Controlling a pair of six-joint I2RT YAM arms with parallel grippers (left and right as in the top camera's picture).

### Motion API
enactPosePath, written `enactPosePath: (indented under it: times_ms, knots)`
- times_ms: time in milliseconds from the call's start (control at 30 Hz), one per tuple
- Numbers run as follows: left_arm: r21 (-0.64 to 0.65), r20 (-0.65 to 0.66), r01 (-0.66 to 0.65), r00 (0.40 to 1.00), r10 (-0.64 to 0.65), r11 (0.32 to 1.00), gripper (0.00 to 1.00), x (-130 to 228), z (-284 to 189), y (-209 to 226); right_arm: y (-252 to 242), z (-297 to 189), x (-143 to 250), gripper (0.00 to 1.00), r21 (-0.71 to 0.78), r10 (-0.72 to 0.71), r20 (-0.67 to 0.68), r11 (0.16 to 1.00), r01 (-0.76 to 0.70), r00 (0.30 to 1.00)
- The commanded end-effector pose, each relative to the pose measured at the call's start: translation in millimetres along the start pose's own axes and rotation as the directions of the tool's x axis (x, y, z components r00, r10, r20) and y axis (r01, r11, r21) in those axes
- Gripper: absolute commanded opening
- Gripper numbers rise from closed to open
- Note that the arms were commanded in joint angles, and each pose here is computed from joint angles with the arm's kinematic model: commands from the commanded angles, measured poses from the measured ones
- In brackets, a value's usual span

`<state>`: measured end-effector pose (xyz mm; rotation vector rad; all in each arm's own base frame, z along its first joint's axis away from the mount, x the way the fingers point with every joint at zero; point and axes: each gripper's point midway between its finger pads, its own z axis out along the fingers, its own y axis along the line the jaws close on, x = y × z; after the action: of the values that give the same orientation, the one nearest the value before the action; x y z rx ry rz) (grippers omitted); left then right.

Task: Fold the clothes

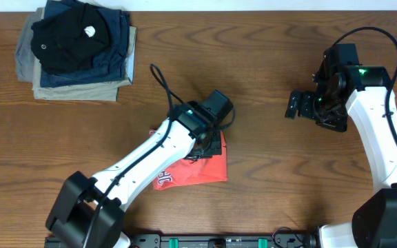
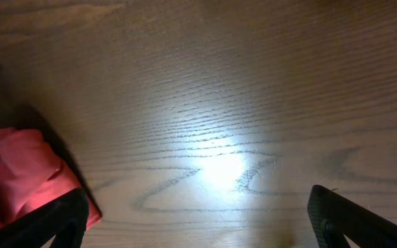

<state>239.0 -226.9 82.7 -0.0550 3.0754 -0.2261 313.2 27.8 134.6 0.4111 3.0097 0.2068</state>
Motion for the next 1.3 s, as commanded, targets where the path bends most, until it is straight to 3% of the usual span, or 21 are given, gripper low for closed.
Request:
enactPosePath:
  times_ms: [0, 67, 133, 367, 467, 500, 600, 633, 800, 1067, 1267]
  knots:
    - [-0.002, -0.002, 0.015, 1.000, -0.015, 1.000, 0.15, 0, 6, -3, 2, -2, 0, 0.99, 0.004, -0.021, 0.006, 1.000, 0.021, 1.000]
    - [-0.003, -0.003, 0.015, 1.000, -0.015, 1.000, 0.17, -1, 9, -4, 2, -2, 0, 0.99, 0.004, -0.021, 0.006, 1.000, 0.021, 1.000]
    - [-0.005, -0.006, 0.015, 1.000, -0.015, 1.000, 0.25, -1, 10, -4, 2, -2, 0, 0.99, 0.004, -0.021, 0.006, 1.000, 0.021, 1.000]
    - [-0.004, -0.006, -0.007, 1.000, 0.007, 1.000, 0.27, 2, -10, -3, 2, -2, 0, 0.99, 0.004, -0.021, 0.006, 1.000, 0.021, 1.000]
    - [0.066, -0.005, -0.070, 0.997, 0.071, 0.995, 0.33, 4, -31, -15, 2, -2, 0, 0.99, 0.004, -0.021, 0.006, 1.000, 0.021, 1.000]
    - [0.112, -0.004, -0.103, 0.995, 0.105, 0.988, 0.39, 7, -40, -23, 2, -2, 0, 0.99, 0.004, -0.021, 0.006, 1.000, 0.021, 1.000]
    - [0.231, 0.024, -0.193, 0.981, 0.193, 0.954, 0.80, 13, -68, -40, 2, -2, 0, 0.99, 0.004, -0.021, 0.006, 1.000, 0.021, 1.000]
    - [0.239, 0.036, -0.201, 0.979, 0.198, 0.950, 0.87, 14, -75, -40, 2, -2, 0, 0.99, 0.004, -0.020, 0.006, 1.000, 0.020, 1.000]
    - [0.181, 0.096, -0.155, 0.986, 0.139, 0.971, 0.89, 10, -105, -7, 2, -2, 0, 0.99, 0.004, -0.021, 0.006, 1.000, 0.021, 1.000]
    - [-0.032, 0.064, 0.115, 0.992, -0.112, 0.993, 0.90, -3, -109, 93, 2, -1, 0, 0.99, 0.004, -0.021, 0.005, 1.000, 0.021, 1.000]
    - [-0.030, -0.029, 0.147, 0.989, -0.148, 0.989, 0.89, -8, -76, 94, 2, -1, 0, 0.99, 0.004, -0.021, 0.005, 1.000, 0.021, 1.000]
